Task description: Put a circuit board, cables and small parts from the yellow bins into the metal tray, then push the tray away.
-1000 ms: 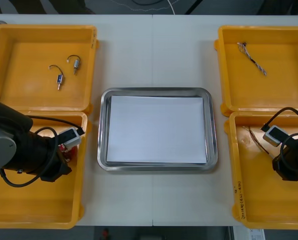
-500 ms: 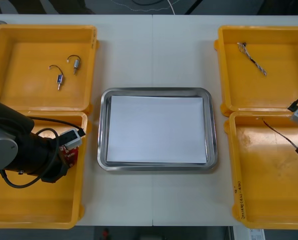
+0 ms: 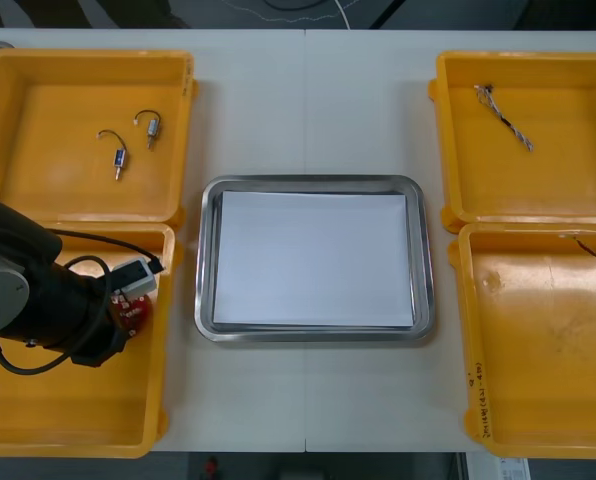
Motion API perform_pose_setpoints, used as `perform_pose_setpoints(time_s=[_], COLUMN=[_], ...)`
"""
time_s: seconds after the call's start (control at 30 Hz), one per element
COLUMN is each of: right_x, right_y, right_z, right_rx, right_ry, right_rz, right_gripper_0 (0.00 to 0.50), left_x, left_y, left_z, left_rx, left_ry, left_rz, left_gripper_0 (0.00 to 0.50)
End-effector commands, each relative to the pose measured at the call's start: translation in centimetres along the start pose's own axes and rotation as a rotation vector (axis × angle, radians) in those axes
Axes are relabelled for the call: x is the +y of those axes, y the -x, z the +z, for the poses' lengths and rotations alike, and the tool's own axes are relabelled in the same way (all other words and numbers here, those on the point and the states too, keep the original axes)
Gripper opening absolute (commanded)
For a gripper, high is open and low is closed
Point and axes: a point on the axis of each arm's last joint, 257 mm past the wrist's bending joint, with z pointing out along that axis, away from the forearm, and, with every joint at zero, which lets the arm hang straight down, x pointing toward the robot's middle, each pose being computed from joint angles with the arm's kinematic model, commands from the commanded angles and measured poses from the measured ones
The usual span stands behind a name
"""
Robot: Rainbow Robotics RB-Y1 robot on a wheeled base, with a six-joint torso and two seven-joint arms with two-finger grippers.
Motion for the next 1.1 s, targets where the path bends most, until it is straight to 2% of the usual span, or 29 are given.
perform_pose_setpoints(time_s=[0.03,0.4,0.6,0.87,0.9,1.0,1.1], right_x=[-1.6,-0.2,0.8,1.7,1.8,2.0,2.1], right_y=[2.1,3.2,4.0,4.9,5.0,5.1,5.0], right_z=[-3.3,-3.7,-3.5,-3.2,-3.2,-3.0,-2.8], right_rx=[-0.063,-0.077,-0.082,-0.084,-0.087,-0.082,-0.076], right_ry=[-0.098,-0.115,-0.100,-0.084,-0.084,-0.078,-0.077], right_rz=[-0.034,-0.089,-0.130,-0.169,-0.171,-0.179,-0.183], right_gripper_0=[0.000,0.000,0.000,0.000,0.000,0.000,0.000], left_x=[1.9,4.0,2.6,0.2,0.1,-0.5,-1.2], left_y=[1.6,1.1,1.9,4.0,4.3,6.8,8.8], left_z=[-2.9,-7.1,-9.9,-12.3,-12.5,-13.3,-13.9], left_rx=[-0.037,-0.026,-0.014,-0.013,-0.020,-0.086,-0.138], left_ry=[0.040,0.082,0.104,0.115,0.116,0.113,0.092], left_rz=[0.022,-0.086,-0.156,-0.245,-0.251,-0.273,-0.290], left_gripper_0=[0.001,0.000,0.000,0.000,0.000,0.000,0.000])
